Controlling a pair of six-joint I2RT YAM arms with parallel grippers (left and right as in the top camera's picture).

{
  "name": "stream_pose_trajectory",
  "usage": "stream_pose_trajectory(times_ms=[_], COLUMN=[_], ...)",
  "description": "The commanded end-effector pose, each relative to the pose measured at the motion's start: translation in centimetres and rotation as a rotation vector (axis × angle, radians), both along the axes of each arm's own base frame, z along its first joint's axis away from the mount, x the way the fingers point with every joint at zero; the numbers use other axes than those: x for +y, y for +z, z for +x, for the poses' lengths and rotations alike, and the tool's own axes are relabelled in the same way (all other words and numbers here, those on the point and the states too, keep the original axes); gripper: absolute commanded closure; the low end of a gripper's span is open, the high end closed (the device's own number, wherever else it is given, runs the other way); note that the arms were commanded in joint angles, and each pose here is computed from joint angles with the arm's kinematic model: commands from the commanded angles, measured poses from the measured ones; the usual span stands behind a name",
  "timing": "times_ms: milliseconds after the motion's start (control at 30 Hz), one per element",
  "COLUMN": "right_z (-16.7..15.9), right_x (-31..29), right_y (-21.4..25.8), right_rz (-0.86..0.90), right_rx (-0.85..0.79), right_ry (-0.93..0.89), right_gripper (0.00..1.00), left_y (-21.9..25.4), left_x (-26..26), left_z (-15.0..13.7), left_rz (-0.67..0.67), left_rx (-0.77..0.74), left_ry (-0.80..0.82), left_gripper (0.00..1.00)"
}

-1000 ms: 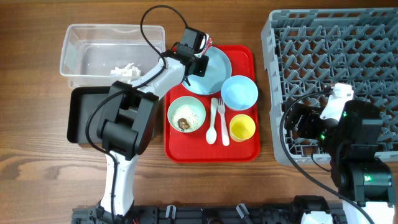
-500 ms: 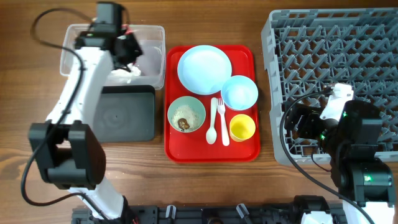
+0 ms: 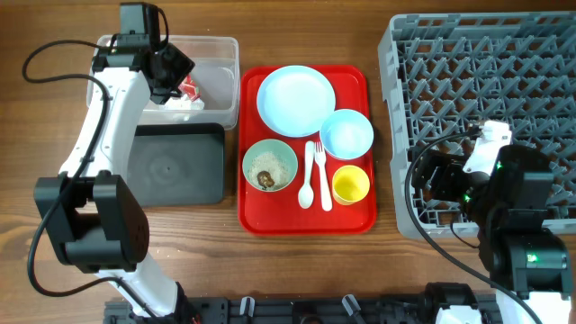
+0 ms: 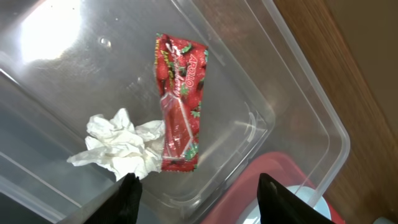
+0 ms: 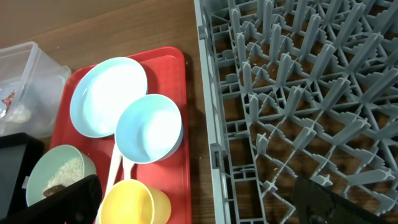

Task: Sort waste into correct bins and load items into the dishwasher rack
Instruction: 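Drop the red wrapper into the clear plastic bin, then reach the left gripper to the yellow cup and grasp it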

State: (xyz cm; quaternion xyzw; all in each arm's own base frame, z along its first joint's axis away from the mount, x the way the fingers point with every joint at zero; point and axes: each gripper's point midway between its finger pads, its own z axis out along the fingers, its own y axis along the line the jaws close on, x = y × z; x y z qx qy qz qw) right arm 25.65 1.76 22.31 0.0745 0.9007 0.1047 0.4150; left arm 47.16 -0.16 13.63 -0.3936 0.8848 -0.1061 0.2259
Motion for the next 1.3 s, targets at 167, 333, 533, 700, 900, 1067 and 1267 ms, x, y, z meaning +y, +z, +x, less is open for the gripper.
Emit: stream_pose_trajectory(times_ms=[167,333,533,700,900,1067,1267], right_z=[0.0,-0.6,-2.4,-2.6,-2.9,-2.9,-2.9], right_x=[0.1,0.0,-2.6,-2.7,-3.1,-3.1,-3.1], right_y=[0.9,0.2,-1.8,-2.0,-2.2,-2.3,-2.3], right_rz=[-0.014,-0.017,-0.1,-0.104,-0.119,-0.119,-0.119], right_rx=[-0.018,0.021,0.136,0.146,0.16,0.162,0.163], right_ry=[0.015,0.008,-0.119,-0.122,-0.143,-0.143,-0.143], right_gripper=[0.0,0.0,0.01,0.0,0.0,0.0,0.0], left_y=[4.7,3.9,0.6,-2.5,-5.8,-6.4,-8.1], left_x=[-17.9,-25.9,-30.4,-31.2,-30.6,-31.3,-31.5], left_z=[-4.0,-9.7,-15.0,-17.3,-19.0,-20.2,-21.1], left_rz=[0.034,0.05,0.106,0.124,0.145,0.153,0.157], left_rx=[-0.153,-0.109,0.011,0.126,0.265,0.278,0.284], left_ry=[-0.743,-1.001,-1.168,-1.219,-1.234,-1.265,-1.285], left_gripper=[0.32,0.32,0.31,0.39,0.44,0.47,0.6])
